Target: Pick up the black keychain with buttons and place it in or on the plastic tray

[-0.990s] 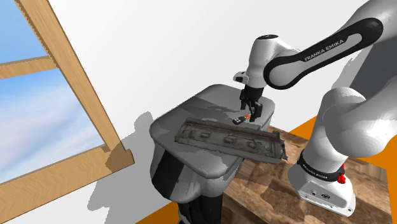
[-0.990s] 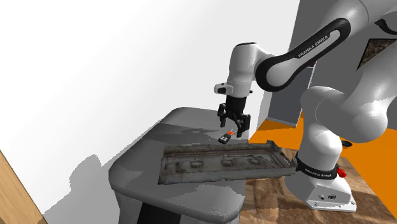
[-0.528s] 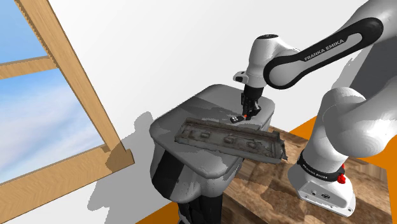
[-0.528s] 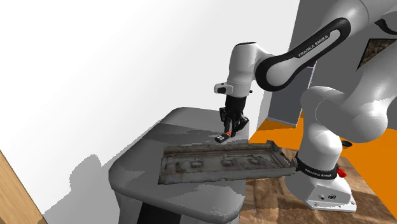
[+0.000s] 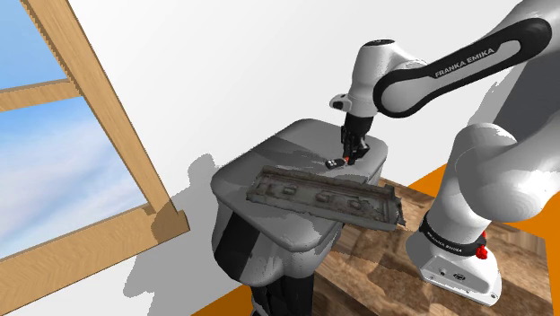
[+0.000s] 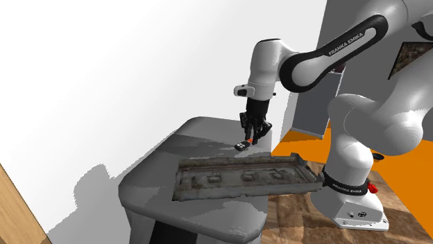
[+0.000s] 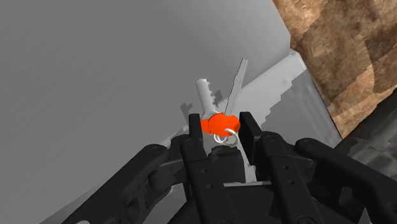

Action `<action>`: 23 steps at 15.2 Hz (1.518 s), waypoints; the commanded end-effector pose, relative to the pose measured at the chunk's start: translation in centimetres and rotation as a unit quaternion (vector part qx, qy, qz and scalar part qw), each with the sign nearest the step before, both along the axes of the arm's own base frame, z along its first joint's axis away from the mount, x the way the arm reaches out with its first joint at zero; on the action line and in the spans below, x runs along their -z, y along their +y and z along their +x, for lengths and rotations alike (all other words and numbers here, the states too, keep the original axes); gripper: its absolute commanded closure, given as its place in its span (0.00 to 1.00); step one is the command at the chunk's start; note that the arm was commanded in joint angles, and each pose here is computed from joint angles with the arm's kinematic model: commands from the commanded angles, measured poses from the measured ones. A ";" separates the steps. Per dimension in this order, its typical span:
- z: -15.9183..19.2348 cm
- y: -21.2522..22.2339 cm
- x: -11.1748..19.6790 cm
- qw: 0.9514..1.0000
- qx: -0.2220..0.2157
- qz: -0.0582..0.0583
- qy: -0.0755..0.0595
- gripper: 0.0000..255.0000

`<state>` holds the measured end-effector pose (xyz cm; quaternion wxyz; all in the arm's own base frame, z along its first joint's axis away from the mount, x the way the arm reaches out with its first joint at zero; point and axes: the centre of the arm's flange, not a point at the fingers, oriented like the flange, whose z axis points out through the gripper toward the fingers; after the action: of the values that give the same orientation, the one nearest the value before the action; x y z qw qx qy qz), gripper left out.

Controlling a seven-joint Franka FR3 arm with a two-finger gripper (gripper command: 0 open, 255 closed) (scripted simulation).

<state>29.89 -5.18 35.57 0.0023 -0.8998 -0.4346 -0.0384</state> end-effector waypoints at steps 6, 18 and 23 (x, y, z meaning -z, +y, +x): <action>-0.1 0.0 -3.7 1.000 0.000 0.000 0.000 1.00; -0.1 0.0 -10.0 1.000 0.000 0.000 0.000 1.00; -0.2 6.6 -10.4 1.000 0.000 0.000 0.000 1.00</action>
<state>29.58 -0.23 45.98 0.0021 -0.8996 -0.4351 -0.0383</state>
